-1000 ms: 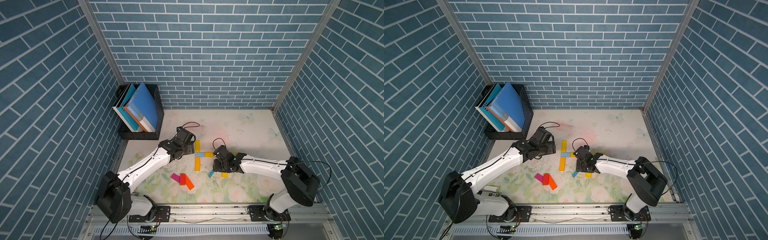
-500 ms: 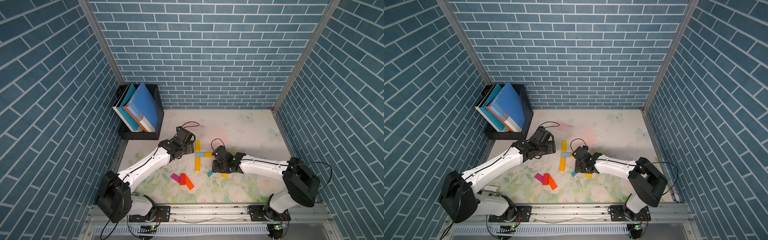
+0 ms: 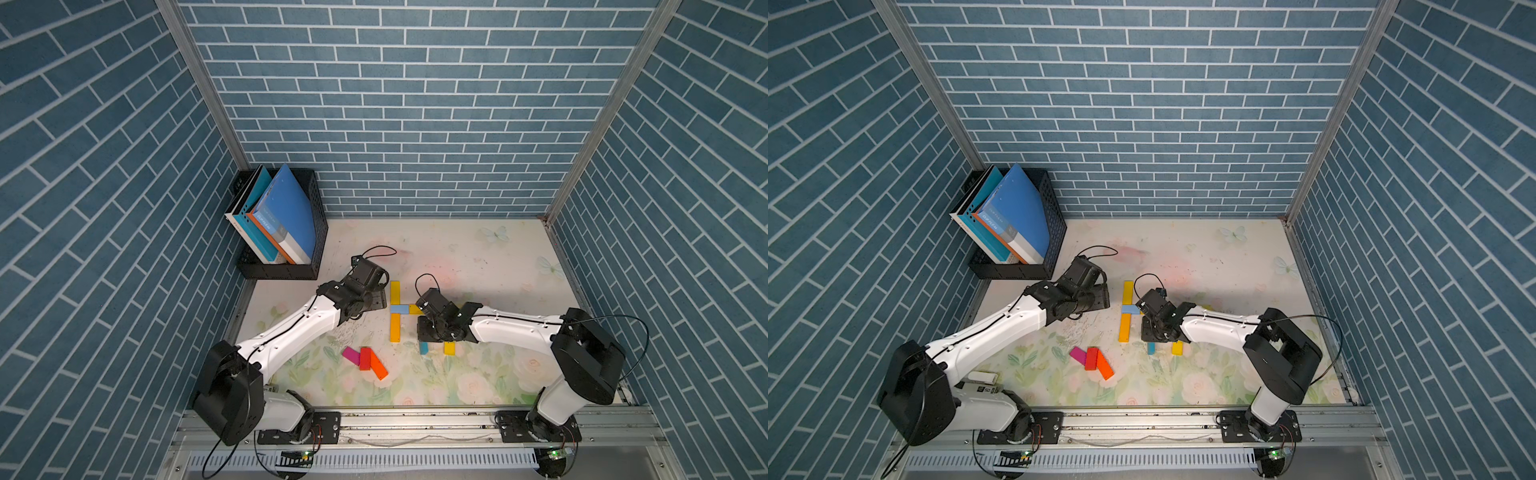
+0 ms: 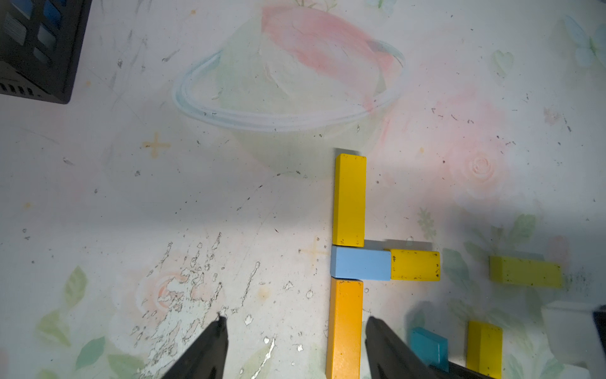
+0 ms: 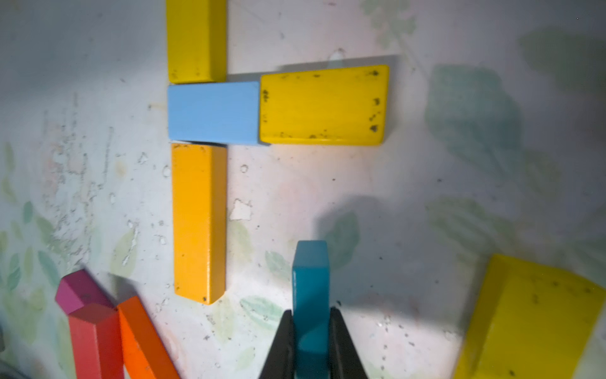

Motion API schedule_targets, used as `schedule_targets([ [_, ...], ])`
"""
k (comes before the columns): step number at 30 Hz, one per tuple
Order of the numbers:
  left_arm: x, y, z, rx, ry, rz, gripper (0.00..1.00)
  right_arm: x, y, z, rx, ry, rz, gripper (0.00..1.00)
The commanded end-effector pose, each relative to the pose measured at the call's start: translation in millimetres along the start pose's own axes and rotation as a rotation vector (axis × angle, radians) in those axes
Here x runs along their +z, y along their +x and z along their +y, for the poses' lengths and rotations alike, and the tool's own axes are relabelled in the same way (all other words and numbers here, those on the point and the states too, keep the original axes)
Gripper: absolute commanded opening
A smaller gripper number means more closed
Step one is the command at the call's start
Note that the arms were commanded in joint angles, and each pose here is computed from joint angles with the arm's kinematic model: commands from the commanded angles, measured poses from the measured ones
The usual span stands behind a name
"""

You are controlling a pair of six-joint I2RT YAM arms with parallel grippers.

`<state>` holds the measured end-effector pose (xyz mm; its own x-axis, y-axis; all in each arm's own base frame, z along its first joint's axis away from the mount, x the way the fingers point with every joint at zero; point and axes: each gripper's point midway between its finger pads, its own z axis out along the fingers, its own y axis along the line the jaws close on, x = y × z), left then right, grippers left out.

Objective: Assemble the letter h with building blocks
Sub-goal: Pick up the building block from the center of the board, then place the building block at the center of the board, then adjust the building block at the center of the board.

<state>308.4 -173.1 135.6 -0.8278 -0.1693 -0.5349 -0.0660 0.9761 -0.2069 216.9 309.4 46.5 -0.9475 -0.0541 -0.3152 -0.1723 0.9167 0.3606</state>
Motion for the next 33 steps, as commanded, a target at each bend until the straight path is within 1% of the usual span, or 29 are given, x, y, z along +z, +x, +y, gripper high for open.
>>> schedule_targets([
  [1, 7.9, 4.9, 3.2, 0.007, -0.010, 0.020, 0.72, -0.6, 0.8, -1.1, -0.025, -0.099, 0.007, 0.00],
  [6, 10.0, 7.0, 3.4, 0.004, -0.008, 0.025, 0.71, 7.6, 10.7, -28.0, 0.010, -0.104, 0.040, 0.00],
  [7, 10.2, 7.4, 3.5, 0.003, -0.008, 0.026, 0.71, 7.3, 11.3, -31.7, 0.014, -0.100, 0.040, 0.03],
  [8, 9.7, 7.4, 3.2, 0.005, -0.006, 0.026, 0.71, 6.5, 11.6, -35.6, 0.017, -0.095, 0.040, 0.09],
  [9, 9.9, 7.5, 3.3, 0.004, -0.006, 0.026, 0.71, 4.8, 11.2, -39.9, 0.018, -0.083, 0.036, 0.16],
  [12, 7.7, 5.6, 2.7, 0.001, -0.003, 0.020, 0.71, -4.5, 3.6, -46.6, 0.001, -0.034, 0.011, 0.33],
  [16, 2.8, -0.6, 3.2, -0.014, 0.004, -0.009, 0.71, -15.8, -5.9, -39.3, -0.022, -0.024, -0.005, 0.46],
  [17, 2.3, -1.4, 3.3, -0.021, 0.006, -0.012, 0.71, -17.3, -9.8, -42.4, -0.024, 0.005, -0.020, 0.49],
  [20, 1.5, -3.5, 3.4, -0.029, 0.009, -0.017, 0.71, -19.0, -12.1, -49.7, -0.026, 0.062, -0.020, 0.51],
  [25, 1.2, -3.1, 6.2, -0.032, 0.005, -0.021, 0.71, -19.0, -8.7, -43.3, -0.059, 0.109, -0.005, 0.61],
  [28, 1.4, -7.3, 8.8, -0.044, 0.012, -0.025, 0.71, -14.7, -2.9, -47.0, -0.070, 0.194, 0.016, 0.62],
  [30, 0.9, -10.9, 6.8, -0.052, 0.038, -0.021, 0.69, -12.7, 0.1, -49.4, -0.055, 0.234, 0.027, 0.62],
  [33, -5.7, -20.7, 4.3, -0.061, 0.061, -0.036, 0.69, -12.5, 1.6, -45.9, -0.045, 0.239, 0.025, 0.61],
])
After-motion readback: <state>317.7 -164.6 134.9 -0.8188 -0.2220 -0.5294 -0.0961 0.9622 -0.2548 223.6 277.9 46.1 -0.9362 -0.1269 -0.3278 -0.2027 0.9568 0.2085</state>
